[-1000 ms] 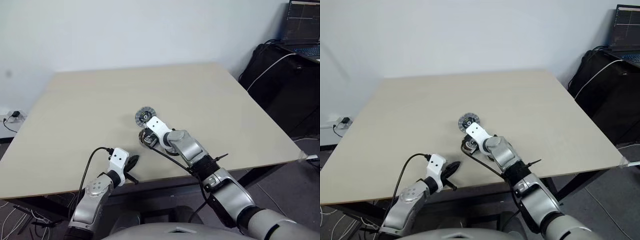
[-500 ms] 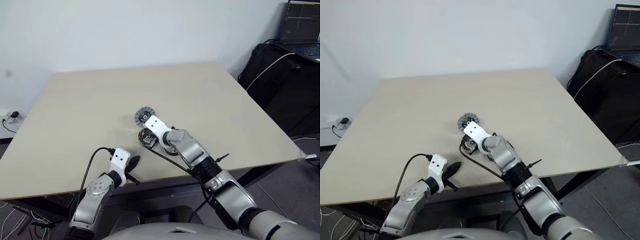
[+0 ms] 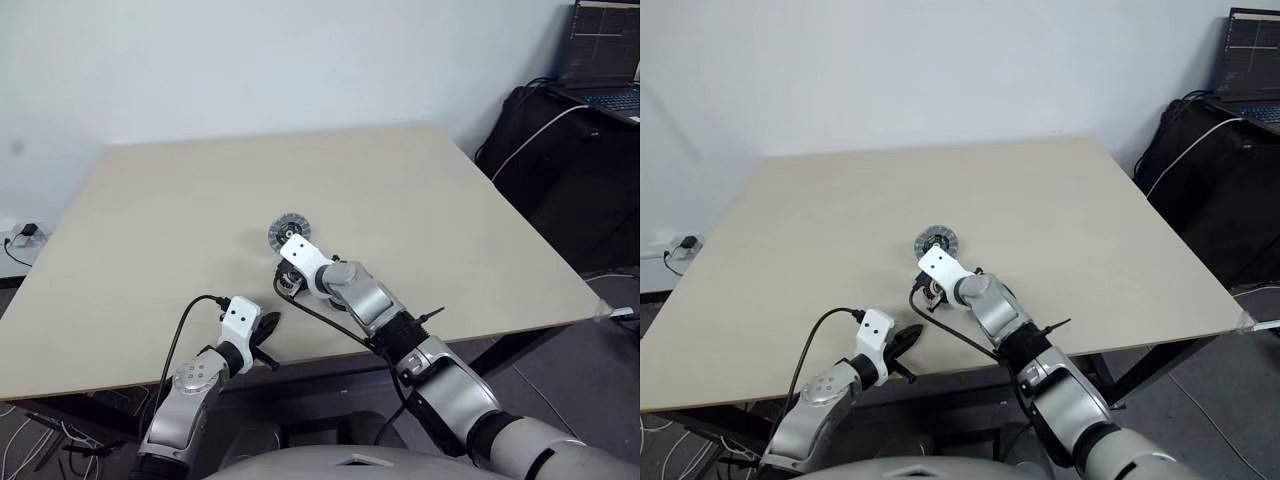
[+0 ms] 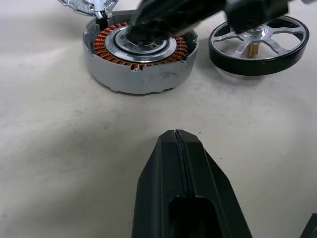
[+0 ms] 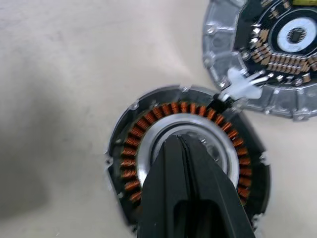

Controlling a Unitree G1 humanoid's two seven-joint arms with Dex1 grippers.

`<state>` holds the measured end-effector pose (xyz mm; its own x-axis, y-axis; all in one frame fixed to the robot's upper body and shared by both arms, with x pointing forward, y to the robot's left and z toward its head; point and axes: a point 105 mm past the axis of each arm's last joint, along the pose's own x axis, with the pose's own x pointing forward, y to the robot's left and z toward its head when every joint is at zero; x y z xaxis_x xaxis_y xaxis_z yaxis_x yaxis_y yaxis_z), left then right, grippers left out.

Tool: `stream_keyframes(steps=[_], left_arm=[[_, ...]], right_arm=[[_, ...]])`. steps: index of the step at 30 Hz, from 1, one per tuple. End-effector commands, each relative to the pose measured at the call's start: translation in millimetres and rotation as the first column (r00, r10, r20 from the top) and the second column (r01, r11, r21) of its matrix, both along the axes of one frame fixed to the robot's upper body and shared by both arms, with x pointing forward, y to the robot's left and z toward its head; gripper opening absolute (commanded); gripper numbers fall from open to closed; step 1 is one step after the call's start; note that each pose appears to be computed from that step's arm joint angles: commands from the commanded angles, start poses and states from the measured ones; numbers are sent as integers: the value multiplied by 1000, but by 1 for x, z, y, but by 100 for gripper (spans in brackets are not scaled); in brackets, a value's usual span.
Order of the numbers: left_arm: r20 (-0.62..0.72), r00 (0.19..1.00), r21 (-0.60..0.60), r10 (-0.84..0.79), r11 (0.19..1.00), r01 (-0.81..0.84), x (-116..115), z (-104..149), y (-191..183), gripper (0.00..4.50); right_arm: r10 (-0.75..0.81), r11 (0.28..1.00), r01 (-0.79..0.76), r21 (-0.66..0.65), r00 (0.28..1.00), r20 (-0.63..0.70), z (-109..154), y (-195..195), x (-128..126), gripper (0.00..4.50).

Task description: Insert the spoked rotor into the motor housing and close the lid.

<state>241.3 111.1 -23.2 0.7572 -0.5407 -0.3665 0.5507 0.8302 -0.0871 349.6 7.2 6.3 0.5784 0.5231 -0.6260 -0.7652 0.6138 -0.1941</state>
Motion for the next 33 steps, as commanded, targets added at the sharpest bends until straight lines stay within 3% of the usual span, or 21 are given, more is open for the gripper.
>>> stream_keyframes(steps=[1,21,28,31,33], left_arm=[[35,999,-19,3,1000,-3,4,10,-2,0],[36,999,-15,-23,1000,24,8,11,-4,0],[36,999,-12,-20,1000,21,6,12,-3,0],[29,999,-9,-24,1000,25,4,11,-2,0],[25,999,-8,-32,999,32,4,11,-3,0]], right_arm=[[-9,1000,8,16,999,48,14,-4,10,1],[2,999,-6,40,996,88,28,-17,1,1],[-124,961,88,260,984,126,53,-37,-6,1],[-228,938,183,294,965,127,59,-73,-12,59],[-302,917,256,307,946,113,60,-99,-18,123]])
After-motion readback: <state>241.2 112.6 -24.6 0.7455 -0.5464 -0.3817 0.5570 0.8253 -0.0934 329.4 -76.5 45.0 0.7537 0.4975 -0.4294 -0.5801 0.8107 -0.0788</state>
